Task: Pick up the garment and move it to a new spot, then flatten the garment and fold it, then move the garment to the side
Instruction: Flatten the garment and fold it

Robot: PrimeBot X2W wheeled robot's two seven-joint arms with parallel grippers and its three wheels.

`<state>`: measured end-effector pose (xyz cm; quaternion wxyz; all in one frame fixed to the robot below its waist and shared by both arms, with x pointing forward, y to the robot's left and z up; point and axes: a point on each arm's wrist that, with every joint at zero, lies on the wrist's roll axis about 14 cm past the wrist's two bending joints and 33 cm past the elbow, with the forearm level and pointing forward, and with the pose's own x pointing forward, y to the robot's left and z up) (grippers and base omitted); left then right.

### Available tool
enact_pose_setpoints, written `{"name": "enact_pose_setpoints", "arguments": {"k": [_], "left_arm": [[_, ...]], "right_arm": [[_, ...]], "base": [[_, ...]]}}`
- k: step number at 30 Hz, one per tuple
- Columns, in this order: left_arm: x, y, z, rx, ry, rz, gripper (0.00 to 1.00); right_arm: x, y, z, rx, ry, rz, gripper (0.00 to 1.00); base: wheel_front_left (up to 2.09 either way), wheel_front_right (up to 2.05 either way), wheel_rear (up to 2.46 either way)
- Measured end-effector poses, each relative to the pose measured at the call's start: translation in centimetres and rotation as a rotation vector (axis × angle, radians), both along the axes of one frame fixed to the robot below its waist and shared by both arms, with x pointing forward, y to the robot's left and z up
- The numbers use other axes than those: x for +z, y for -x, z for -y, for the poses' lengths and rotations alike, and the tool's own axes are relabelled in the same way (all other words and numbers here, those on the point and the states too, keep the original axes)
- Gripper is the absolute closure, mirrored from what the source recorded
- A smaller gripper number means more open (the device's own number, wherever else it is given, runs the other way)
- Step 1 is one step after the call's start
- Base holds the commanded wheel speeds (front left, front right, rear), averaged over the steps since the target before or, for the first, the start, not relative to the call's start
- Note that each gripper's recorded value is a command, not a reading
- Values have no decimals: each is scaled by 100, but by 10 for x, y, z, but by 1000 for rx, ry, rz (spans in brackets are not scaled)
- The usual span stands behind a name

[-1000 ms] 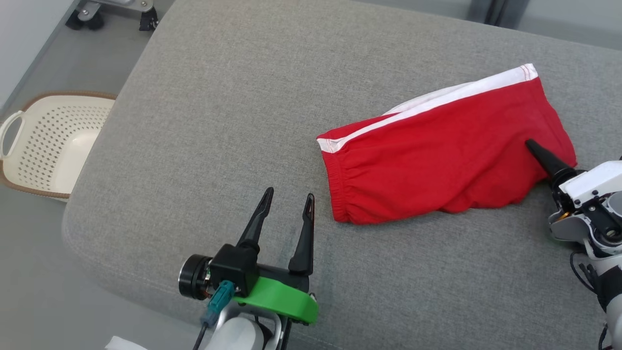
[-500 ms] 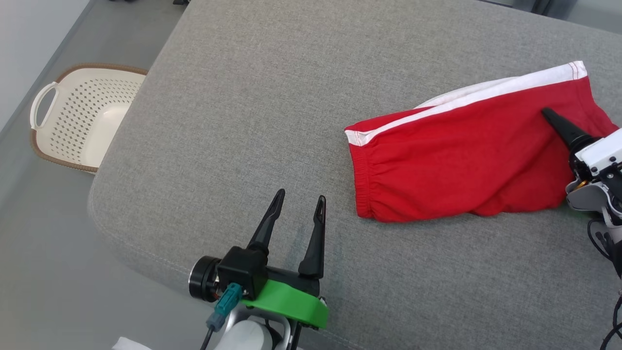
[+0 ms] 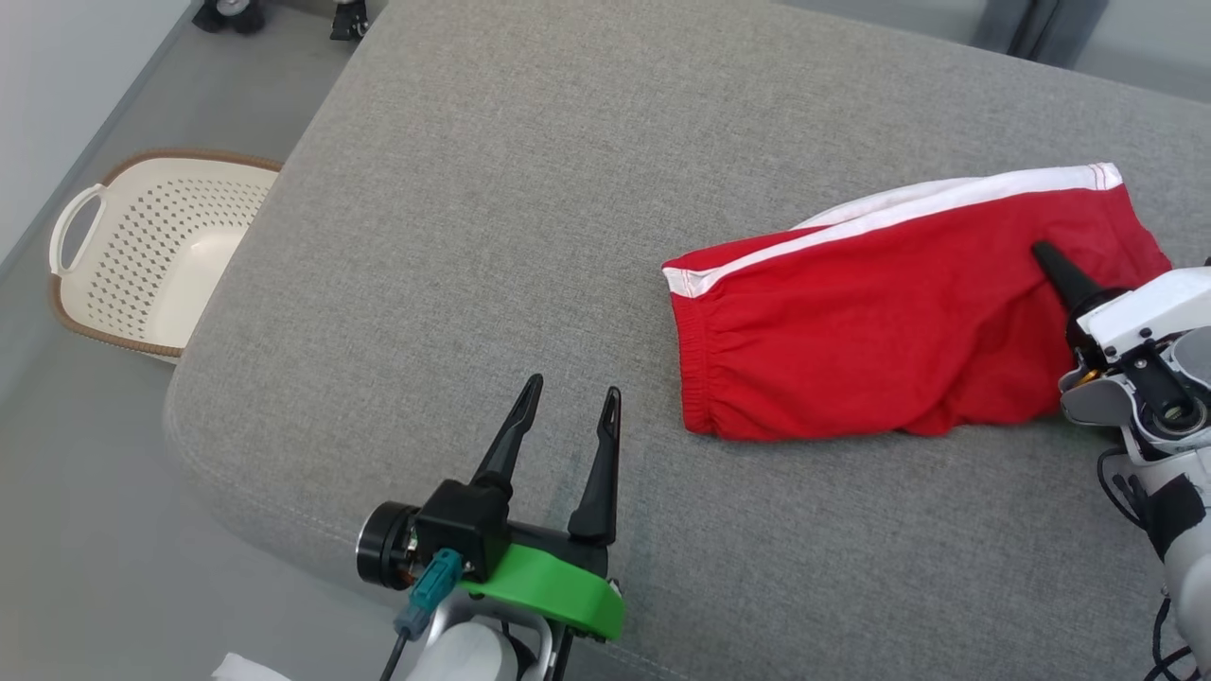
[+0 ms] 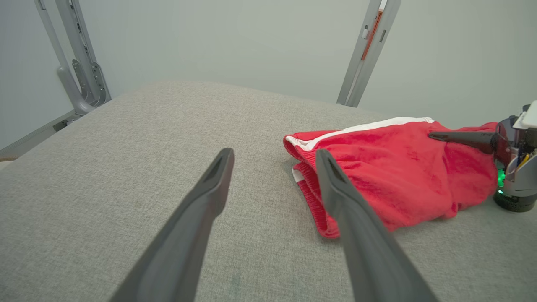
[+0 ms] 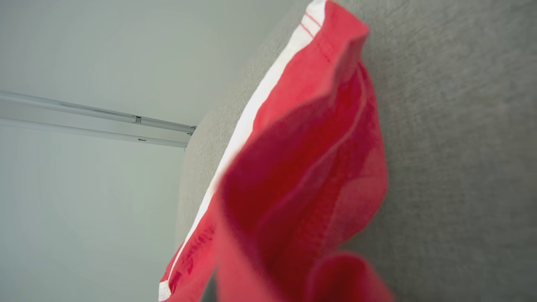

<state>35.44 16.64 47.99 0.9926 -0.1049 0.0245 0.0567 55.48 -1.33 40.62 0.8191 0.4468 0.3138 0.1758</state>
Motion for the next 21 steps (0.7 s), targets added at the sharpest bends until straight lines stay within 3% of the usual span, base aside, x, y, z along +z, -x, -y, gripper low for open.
{"name": "enact_pose_setpoints", "arguments": {"k": [9,21], "left_arm": [[2,4,3,-26,3,16,0],[8,6,13,-92,25,55,0]], "right_arm": [[16,8,45,-168,39,103,100],[9,63,143,-410,189,146,100]], "base": [[0,0,0],[0,0,0]]}}
